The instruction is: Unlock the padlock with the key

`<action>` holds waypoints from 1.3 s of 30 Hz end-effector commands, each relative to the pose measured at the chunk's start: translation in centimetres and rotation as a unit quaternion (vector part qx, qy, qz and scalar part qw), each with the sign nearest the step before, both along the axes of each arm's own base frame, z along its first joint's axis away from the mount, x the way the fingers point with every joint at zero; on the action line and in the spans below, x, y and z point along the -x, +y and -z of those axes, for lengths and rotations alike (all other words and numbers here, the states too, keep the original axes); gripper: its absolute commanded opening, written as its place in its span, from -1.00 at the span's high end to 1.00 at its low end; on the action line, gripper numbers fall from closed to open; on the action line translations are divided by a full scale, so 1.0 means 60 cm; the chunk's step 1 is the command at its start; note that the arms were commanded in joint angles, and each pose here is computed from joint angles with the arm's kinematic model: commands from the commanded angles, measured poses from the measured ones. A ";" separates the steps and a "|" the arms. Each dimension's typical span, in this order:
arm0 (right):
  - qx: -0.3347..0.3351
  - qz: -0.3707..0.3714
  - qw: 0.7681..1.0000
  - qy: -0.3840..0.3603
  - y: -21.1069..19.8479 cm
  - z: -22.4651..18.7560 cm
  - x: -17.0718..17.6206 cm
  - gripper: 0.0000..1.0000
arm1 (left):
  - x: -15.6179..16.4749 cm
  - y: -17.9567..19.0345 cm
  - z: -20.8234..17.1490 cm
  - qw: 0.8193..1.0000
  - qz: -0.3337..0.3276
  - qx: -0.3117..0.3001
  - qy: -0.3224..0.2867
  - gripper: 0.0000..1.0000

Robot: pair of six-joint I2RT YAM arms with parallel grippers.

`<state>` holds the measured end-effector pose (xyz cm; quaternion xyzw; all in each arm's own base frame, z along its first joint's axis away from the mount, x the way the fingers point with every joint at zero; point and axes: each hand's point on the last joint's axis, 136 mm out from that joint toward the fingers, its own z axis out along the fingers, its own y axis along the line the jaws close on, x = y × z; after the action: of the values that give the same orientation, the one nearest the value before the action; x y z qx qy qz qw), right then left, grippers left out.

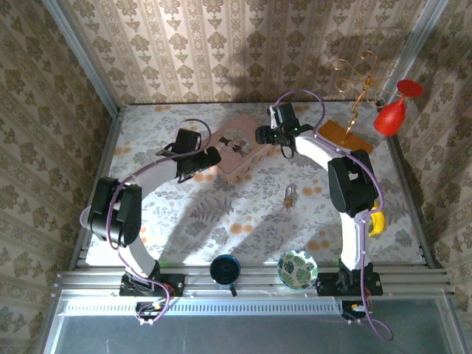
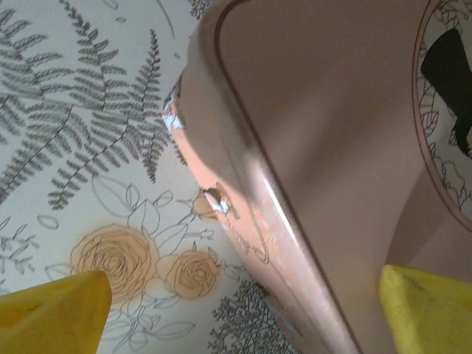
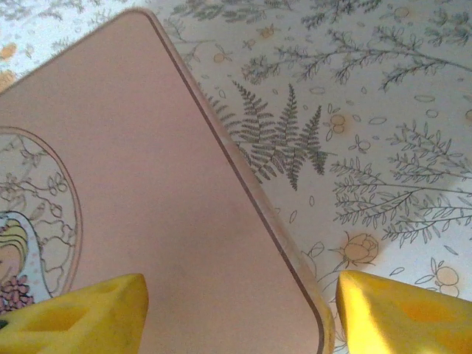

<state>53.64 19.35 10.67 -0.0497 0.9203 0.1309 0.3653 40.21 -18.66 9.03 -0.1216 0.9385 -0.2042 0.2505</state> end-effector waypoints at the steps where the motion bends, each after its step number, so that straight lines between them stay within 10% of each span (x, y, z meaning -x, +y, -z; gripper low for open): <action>1: -0.007 -0.020 1.000 0.013 0.016 0.012 0.006 -0.33 | -0.020 -0.010 -0.005 1.000 0.011 0.009 -0.005 -0.85; 21: -0.028 -0.050 0.998 0.024 0.074 0.011 0.141 0.00 | -0.056 -0.025 -0.011 0.999 0.048 -0.007 -0.023 -0.71; 39: -0.019 0.093 0.995 0.028 0.005 0.024 0.261 -0.01 | -0.088 -0.098 -0.020 0.994 0.106 0.017 -0.033 -0.73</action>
<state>39.06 21.01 9.97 0.0178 0.9226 0.1392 0.3593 45.74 -22.16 9.65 -0.0508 0.9369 -0.2240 0.2635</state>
